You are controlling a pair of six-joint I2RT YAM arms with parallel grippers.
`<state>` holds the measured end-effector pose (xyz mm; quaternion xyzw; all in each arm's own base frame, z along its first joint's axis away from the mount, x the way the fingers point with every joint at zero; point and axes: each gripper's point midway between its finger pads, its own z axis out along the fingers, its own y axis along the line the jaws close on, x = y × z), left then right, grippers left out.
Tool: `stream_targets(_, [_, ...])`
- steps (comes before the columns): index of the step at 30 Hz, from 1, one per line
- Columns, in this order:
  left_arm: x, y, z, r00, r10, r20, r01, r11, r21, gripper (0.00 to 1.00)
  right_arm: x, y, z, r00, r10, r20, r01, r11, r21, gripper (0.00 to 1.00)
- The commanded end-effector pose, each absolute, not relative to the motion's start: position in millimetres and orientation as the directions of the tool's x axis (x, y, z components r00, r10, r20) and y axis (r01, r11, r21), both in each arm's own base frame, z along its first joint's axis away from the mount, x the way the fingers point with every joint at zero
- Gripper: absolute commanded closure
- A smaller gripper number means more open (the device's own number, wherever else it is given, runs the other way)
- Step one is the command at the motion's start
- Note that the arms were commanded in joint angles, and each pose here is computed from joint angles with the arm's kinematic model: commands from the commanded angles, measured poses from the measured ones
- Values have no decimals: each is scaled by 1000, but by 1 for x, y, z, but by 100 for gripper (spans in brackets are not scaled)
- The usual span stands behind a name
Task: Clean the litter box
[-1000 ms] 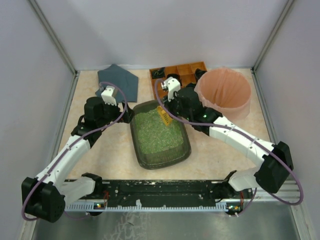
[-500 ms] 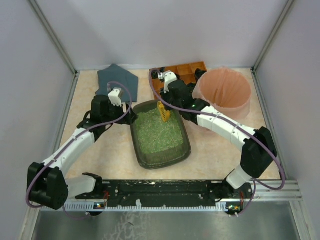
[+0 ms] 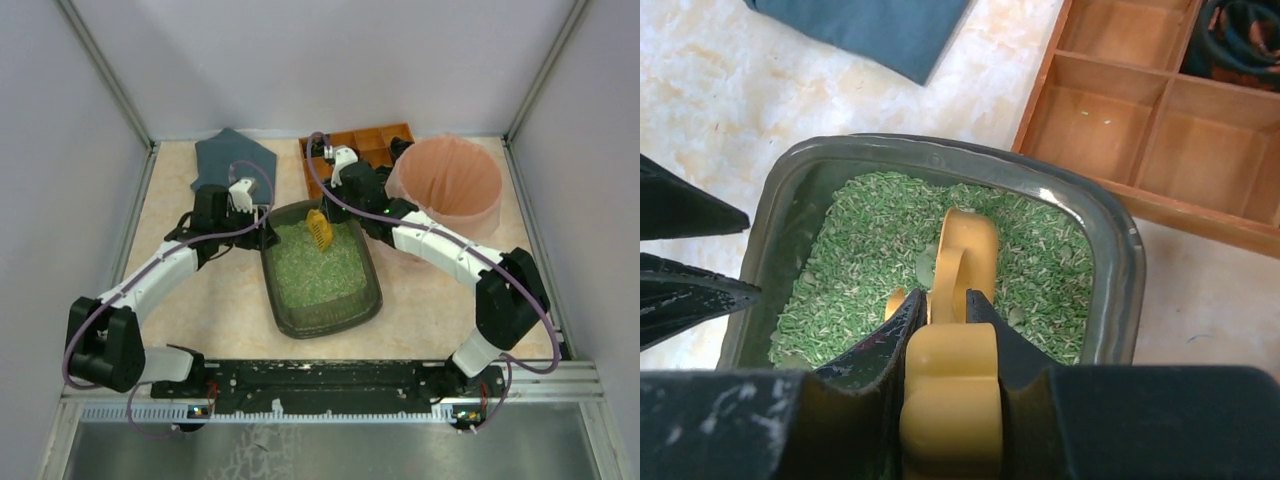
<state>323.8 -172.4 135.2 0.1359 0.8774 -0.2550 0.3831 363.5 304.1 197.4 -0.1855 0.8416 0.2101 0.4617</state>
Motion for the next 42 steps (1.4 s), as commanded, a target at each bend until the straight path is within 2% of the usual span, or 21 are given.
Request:
stream_targets(1, [326,-178,138,-685,63,-726,460,811,-363,34,363,318,200,-524,-50,-850,-519,810,272,100])
stream_targets(6, [323,-180,130,-723,79,-686,452,805,-384,38,358,324,187,-560,-34,-828,-517,795,317,100])
stream_targets(20, [322,-182,128,-731,84,-677,457,797,-395,42,334,338,174,-653,84,-753,-491,710,505,100])
stream_targets(36, [321,-184,130,-729,83,-679,462,791,-400,43,307,333,166,-724,296,-623,-358,611,706,100])
stream_targets(42, [322,-183,134,-720,74,-690,463,792,-398,43,293,316,163,-710,378,-594,-287,616,734,100])
